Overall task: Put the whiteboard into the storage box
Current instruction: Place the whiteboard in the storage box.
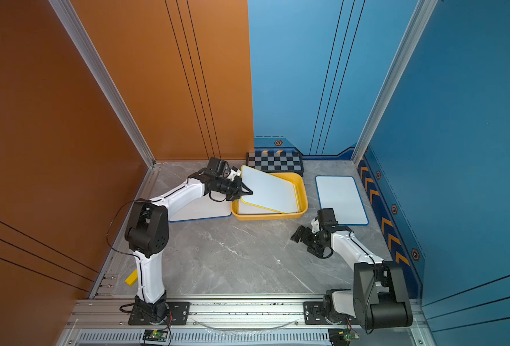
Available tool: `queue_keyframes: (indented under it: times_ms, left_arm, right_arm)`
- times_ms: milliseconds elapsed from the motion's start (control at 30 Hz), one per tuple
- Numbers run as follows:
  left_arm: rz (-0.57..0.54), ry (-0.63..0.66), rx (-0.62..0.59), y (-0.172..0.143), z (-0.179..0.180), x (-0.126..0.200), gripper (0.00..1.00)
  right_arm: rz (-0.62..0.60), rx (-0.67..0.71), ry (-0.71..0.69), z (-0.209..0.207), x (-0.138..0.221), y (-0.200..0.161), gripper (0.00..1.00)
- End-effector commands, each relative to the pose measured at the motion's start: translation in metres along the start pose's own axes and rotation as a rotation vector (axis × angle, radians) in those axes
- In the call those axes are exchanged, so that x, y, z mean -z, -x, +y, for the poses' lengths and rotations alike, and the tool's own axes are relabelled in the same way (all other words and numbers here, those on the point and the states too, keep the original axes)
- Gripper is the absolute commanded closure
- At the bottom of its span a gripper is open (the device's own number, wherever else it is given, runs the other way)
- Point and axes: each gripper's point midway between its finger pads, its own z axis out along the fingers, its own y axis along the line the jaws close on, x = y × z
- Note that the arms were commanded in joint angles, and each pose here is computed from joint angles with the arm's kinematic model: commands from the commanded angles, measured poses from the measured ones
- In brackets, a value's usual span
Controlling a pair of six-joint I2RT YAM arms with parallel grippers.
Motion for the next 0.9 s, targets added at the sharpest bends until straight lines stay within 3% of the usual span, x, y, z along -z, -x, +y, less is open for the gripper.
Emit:
queue_keyframes:
  times_ms: [0,367,700,867]
  left_arm:
    - [0.031,-0.032,-0.04,-0.005,-0.005,-0.004,0.83]
    - [0.054,0.01,0.038,-0.001,0.025,-0.008,0.7]
    - [0.076,0.24,0.043,-0.012,0.069,-0.001,0.63]
    - [0.088,0.264,0.046,-0.016,0.074,-0.002,0.63]
  right_arm:
    - [0.055,-0.014,-0.058,-0.015,-0.011,-0.014,0.07]
    - [0.067,0.002,-0.057,-0.013,-0.015,-0.017,0.07]
    - [0.067,0.006,-0.051,-0.012,-0.015,-0.02,0.07]
    - [0.069,0.007,-0.05,-0.013,-0.015,-0.022,0.07]
